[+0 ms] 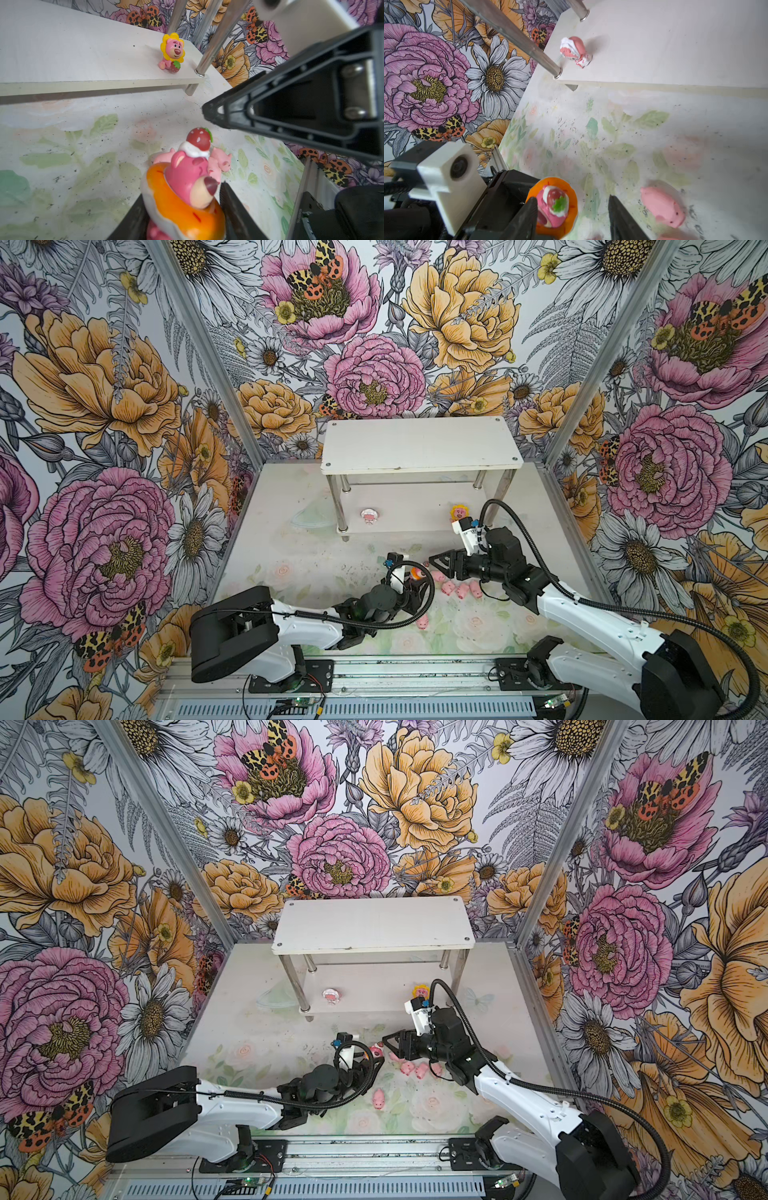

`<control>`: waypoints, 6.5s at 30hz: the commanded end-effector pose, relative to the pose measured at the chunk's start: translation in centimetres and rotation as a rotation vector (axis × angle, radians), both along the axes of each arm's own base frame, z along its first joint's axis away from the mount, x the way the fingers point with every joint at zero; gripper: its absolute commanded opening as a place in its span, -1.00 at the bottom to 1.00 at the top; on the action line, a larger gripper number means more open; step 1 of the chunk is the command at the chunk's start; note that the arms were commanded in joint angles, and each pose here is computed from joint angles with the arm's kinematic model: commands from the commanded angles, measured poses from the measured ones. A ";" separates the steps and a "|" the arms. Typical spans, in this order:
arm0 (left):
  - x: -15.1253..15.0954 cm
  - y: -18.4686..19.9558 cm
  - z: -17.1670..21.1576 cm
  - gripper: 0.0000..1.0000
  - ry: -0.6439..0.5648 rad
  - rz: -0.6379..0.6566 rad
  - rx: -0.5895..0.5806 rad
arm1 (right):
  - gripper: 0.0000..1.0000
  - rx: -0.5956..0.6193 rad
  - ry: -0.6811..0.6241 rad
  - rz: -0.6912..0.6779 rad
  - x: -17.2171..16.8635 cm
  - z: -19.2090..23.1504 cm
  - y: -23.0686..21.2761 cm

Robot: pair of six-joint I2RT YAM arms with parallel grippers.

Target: Place and organize the plastic toys onto the shelf

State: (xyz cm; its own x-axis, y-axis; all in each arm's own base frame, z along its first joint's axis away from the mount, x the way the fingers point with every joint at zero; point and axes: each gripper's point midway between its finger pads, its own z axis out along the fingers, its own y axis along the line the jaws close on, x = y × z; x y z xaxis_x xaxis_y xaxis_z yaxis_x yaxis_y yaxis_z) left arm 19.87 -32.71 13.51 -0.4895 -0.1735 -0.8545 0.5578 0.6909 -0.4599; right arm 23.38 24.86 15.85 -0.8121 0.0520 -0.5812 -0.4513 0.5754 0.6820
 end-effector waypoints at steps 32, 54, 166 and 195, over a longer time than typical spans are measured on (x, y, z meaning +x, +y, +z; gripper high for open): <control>0.5 1.8 3.5 0.49 -0.109 0.042 -0.081 | -1.00 0.053 -0.118 0.125 -0.2 1.8 4.0; -0.2 14.0 4.2 0.97 -0.077 0.284 -0.128 | -1.00 -0.468 -0.583 0.336 7.2 1.4 4.8; 1.7 13.5 3.9 0.97 -0.014 0.331 0.065 | -0.09 -0.508 -0.495 0.177 13.6 3.3 3.1; 24.3 -0.9 0.3 0.89 0.133 0.479 0.403 | 0.09 -0.408 -0.506 -0.234 5.2 9.8 -7.5</control>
